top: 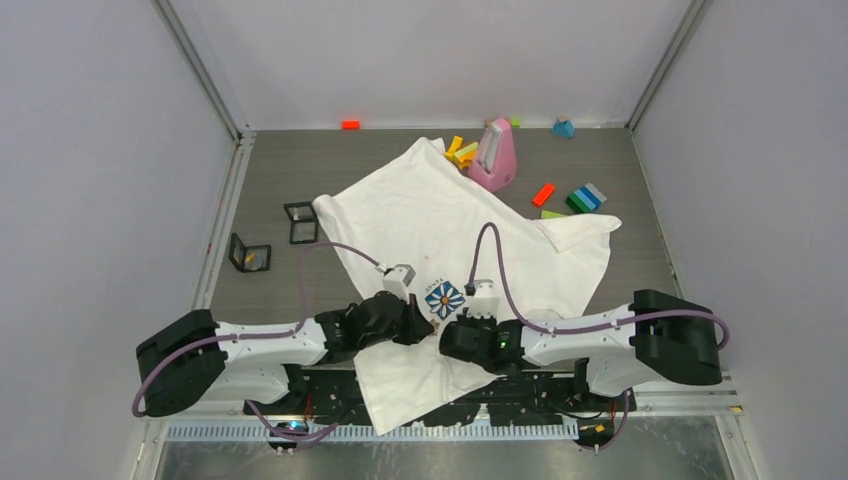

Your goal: Pin the brooch onto the clothing

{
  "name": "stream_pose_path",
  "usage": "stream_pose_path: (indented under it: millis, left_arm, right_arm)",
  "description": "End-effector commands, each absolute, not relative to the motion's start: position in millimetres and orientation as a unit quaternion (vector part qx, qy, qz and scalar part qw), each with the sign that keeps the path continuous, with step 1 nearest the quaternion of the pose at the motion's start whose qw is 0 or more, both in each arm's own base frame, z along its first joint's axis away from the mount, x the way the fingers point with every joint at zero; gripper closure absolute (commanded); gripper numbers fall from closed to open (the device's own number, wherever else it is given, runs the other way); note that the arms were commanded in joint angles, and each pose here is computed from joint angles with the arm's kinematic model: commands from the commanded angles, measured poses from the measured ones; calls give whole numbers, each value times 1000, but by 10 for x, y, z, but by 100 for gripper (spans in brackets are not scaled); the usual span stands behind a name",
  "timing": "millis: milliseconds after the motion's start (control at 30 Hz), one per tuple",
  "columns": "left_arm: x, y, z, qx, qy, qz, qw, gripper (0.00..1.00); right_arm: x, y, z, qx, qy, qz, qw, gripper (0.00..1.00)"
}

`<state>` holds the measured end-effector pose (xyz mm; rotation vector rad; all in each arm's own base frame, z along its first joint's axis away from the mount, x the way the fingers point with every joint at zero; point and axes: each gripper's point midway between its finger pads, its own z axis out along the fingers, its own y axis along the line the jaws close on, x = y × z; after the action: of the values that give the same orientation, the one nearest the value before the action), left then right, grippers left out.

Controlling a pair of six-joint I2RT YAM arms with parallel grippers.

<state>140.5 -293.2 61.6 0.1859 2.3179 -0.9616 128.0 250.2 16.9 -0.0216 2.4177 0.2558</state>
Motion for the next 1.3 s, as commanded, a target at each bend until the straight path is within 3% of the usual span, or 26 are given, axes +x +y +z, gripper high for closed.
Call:
stream_pose_path:
  millis: [0,400,1267]
  left_arm:
    - [1500,-3119,755,74,868,-353,342,100]
    - [1419,-3403,571,102,882,-328,323,100]
    - [1328,-3496,421,138,899,-298,289,100]
  right_arm:
    - [1311,2562,325,27,915,164,368,100]
    - [1330,2538,579,58,875,273,396,99]
    - [1338,2623,795,39,857,300,417,99]
